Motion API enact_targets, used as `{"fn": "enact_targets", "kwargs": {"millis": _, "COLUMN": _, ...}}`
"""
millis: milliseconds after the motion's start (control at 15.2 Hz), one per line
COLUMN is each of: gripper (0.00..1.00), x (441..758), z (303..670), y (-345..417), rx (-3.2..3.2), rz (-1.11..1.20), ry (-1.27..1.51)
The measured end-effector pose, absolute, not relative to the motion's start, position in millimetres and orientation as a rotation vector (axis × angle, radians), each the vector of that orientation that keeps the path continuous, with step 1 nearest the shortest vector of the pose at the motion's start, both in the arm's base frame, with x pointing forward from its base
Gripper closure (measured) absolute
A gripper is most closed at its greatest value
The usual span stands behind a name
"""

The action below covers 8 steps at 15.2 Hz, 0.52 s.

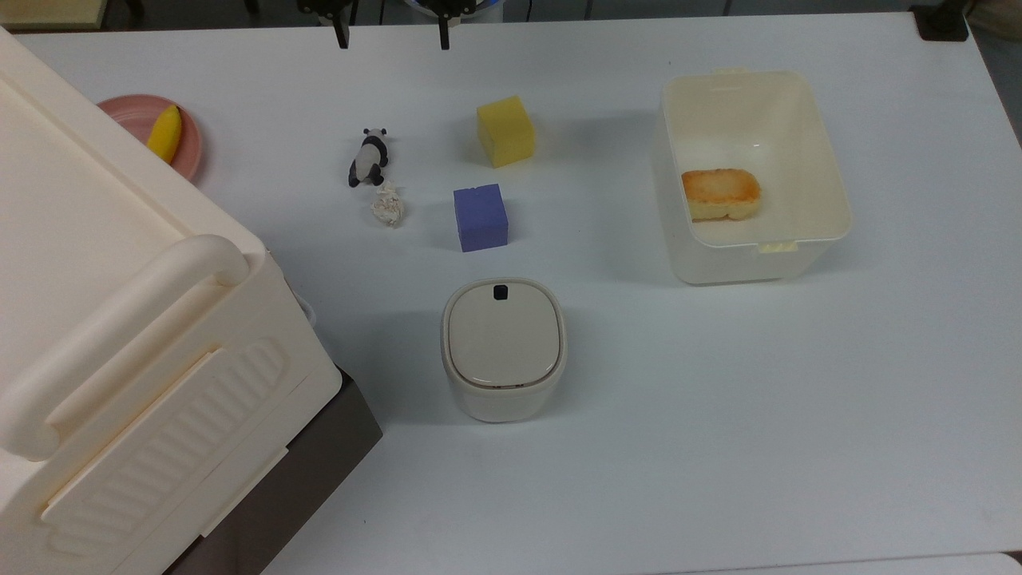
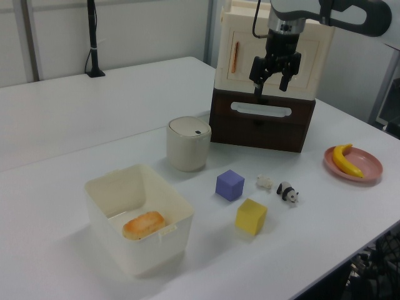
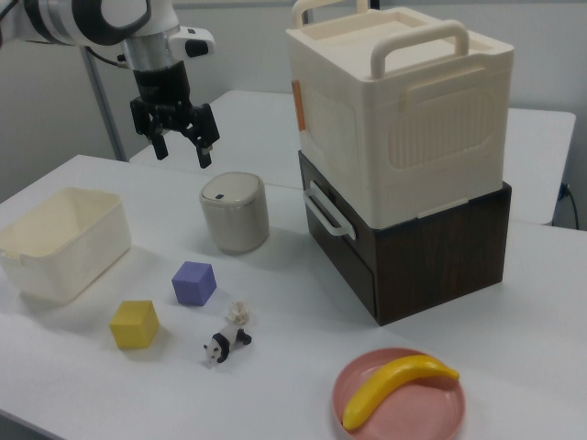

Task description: Open the trash can

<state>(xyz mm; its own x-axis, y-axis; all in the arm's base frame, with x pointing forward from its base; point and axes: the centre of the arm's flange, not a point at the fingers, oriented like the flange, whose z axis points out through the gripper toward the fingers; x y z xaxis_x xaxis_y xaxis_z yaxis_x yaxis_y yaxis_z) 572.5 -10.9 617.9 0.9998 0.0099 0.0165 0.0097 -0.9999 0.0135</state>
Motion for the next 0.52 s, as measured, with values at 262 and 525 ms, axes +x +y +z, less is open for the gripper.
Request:
{"fn": "enact_targets", "kwargs": {"millis": 262, "gripper": 0.0, "x": 573.3, "z": 618.4, "y": -11.6, "rx": 3.119, "rz": 0.036, "ry": 0.016}}
{"fn": "enact_targets", "kwargs": {"millis": 525, "gripper": 0.0, "x": 577.7, "z": 616.4, "y": -12.2, "rx": 3.11, "rz": 0.061, "ry": 0.017}}
